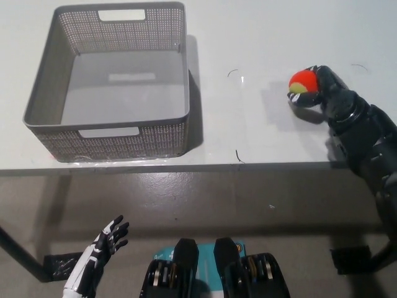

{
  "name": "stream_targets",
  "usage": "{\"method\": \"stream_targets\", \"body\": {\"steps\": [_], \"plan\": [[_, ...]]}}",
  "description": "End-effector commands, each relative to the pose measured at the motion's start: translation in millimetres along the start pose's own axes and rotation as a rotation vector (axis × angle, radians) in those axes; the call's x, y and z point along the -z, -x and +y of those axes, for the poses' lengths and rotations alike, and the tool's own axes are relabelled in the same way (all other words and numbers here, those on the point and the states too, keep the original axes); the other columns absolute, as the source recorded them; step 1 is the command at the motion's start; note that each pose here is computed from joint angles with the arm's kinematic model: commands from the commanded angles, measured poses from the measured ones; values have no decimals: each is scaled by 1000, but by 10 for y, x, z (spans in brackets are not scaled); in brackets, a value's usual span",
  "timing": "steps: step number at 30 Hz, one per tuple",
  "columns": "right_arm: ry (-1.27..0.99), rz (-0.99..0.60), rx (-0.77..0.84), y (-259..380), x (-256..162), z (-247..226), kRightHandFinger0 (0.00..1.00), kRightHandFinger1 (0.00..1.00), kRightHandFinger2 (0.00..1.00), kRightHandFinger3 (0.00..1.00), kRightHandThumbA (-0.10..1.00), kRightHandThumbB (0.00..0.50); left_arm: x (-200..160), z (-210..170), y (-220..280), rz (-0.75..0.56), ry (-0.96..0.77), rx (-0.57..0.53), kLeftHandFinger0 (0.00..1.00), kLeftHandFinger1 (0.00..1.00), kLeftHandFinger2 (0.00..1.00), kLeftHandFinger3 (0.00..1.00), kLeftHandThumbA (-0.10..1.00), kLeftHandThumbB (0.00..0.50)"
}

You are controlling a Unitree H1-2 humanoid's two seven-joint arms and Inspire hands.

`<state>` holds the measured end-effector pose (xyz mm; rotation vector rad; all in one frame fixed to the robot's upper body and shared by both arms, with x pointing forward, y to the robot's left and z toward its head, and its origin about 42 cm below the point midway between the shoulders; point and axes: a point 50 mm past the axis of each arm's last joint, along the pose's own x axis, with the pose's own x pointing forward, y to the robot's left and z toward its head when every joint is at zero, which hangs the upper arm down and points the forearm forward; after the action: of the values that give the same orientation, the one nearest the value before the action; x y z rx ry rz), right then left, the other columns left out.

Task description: Use the right hand to pick up a tennis ball and put it into a container on the left side

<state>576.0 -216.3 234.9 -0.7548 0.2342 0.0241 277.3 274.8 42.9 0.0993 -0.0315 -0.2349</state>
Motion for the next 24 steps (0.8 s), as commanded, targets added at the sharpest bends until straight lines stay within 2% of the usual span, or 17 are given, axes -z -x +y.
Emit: {"method": "stream_targets", "body": {"steps": [1,3,4,5,7,11,13,15,16,19,20,21,22,24], "plan": [[-132,-170,148,-14,-547,-297,0,454,758,765,-100,120,-97,77,-44,-50,-25,10,1000,1000,1000,1000,1000,327],[-173,-209,163,-8,-677,-349,0,437,741,777,-100,129,-97,79,-53,-49,-25,7,1000,1000,1000,1000,1000,324],[-187,-226,169,-4,-735,-372,2,367,674,663,-100,142,-95,79,-56,-49,-25,7,1000,1000,1000,1000,1000,329],[-195,-252,175,3,-822,-404,0,306,629,602,-100,137,-95,77,-57,-49,-27,7,1000,1000,1000,1000,1000,330],[-202,-296,188,18,-950,-445,0,269,620,619,-100,129,-100,76,-53,-49,-28,9,1000,1000,1000,1000,1000,318],[-232,-411,205,75,-1280,-509,0,267,675,660,-100,127,-99,78,-58,-53,-21,10,1000,1000,1000,1000,1000,307],[-239,-440,202,112,-1487,-518,0,306,701,737,-100,127,-94,83,-56,-49,-23,10,1000,1000,1000,1000,1000,311],[-241,-475,205,140,-1597,-521,0,346,731,764,-100,135,-96,79,-57,-48,-19,11,1000,1000,1000,1000,1000,309],[-237,-502,207,159,-1659,-518,0,345,716,732,-100,134,-96,80,-58,-48,-18,11,1000,1000,1000,1000,1000,309],[-250,-550,178,214,-1871,-493,0,301,655,665,-100,115,-96,80,-60,-47,-19,11,1000,1000,1000,1000,1000,317],[-254,-557,174,240,-1963,-473,22,280,580,611,-100,131,-94,80,-59,-50,-20,10,1000,1000,1000,1000,1000,309],[-255,-565,167,264,-2043,-450,4,187,557,603,-100,129,-95,79,-56,-49,-21,10,1000,1000,1000,1000,1000,311],[-252,-574,158,284,-2107,-429,0,95,551,612,-100,107,-96,79,-56,-48,-20,10,1000,1000,1000,1000,1000,313],[-233,-609,143,340,-2261,-366,0,86,617,644,-100,104,-96,80,-58,-50,-19,13,1000,1000,1000,1000,1000,313]]}}
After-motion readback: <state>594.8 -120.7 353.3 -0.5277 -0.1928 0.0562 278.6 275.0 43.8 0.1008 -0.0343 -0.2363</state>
